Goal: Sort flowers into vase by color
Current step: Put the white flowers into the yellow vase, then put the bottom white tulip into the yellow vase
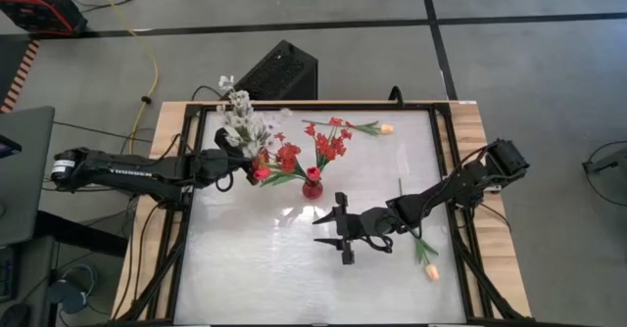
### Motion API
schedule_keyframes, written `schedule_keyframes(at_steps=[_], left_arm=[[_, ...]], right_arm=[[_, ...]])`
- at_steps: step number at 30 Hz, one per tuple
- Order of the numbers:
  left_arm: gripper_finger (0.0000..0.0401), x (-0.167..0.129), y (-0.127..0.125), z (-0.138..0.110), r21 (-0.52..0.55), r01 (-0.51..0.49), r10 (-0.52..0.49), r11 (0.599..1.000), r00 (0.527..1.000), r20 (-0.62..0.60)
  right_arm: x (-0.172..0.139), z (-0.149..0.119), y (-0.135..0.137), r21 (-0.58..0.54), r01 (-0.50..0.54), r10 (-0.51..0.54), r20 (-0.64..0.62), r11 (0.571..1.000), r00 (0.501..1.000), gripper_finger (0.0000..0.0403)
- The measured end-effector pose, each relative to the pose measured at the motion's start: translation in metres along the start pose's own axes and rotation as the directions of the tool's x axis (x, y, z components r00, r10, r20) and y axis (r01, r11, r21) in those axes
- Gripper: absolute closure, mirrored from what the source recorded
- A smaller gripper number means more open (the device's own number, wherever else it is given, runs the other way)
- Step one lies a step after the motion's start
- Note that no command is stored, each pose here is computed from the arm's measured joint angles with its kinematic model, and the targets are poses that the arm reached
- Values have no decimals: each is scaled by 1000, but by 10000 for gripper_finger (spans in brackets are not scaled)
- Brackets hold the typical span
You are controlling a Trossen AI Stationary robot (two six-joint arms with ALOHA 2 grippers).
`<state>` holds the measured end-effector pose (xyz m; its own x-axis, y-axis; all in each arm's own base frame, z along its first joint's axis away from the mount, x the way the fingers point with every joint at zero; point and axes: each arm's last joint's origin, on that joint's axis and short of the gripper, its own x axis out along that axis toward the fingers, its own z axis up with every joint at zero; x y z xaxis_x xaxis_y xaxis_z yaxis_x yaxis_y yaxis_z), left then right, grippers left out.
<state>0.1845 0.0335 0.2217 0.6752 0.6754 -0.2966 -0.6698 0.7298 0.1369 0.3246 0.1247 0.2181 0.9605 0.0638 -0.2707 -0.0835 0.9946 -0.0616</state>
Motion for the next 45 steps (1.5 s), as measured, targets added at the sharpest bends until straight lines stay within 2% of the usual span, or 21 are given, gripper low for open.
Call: schedule_keyframes(at_steps=[7, 13, 18, 24, 30, 35, 41, 45], left_arm=[[285, -15, 4, 6, -4, 38, -38, 999, 999, 35], [282, -23, 11, 5, -19, 40, -39, 999, 999, 25], [282, -27, 11, 4, -22, 120, -119, 993, 993, 13], [282, -31, 14, 1, -14, 144, -144, 990, 987, -77], [282, -39, 18, 12, -27, 161, -163, 987, 974, -160], [282, -44, 21, 16, -39, 195, -198, 980, 952, -234], [282, -52, 23, 19, -84, 250, -263, 965, 906, -332], [282, -56, 24, 19, -129, 277, -305, 952, 871, -385]], right_arm=[[0, 0, -1, 3, 2, -2, 0, 1000, 1000, 177], [0, 0, -1, 34, 3, -3, -1, 999, 1000, 177], [0, 0, -1, 36, 3, -3, -2, 999, 1000, 177], [0, 0, -1, 54, 3, -2, -5, 999, 1000, 177], [-2, 1, -1, 52, 3, -2, -12, 999, 1000, 177], [-22, 13, -10, 120, 19, -11, -70, 993, 997, 177], [-56, 22, -25, 171, 69, -34, -199, 983, 979, 177], [-77, 21, -36, 152, 103, -51, -313, 983, 948, 177]])
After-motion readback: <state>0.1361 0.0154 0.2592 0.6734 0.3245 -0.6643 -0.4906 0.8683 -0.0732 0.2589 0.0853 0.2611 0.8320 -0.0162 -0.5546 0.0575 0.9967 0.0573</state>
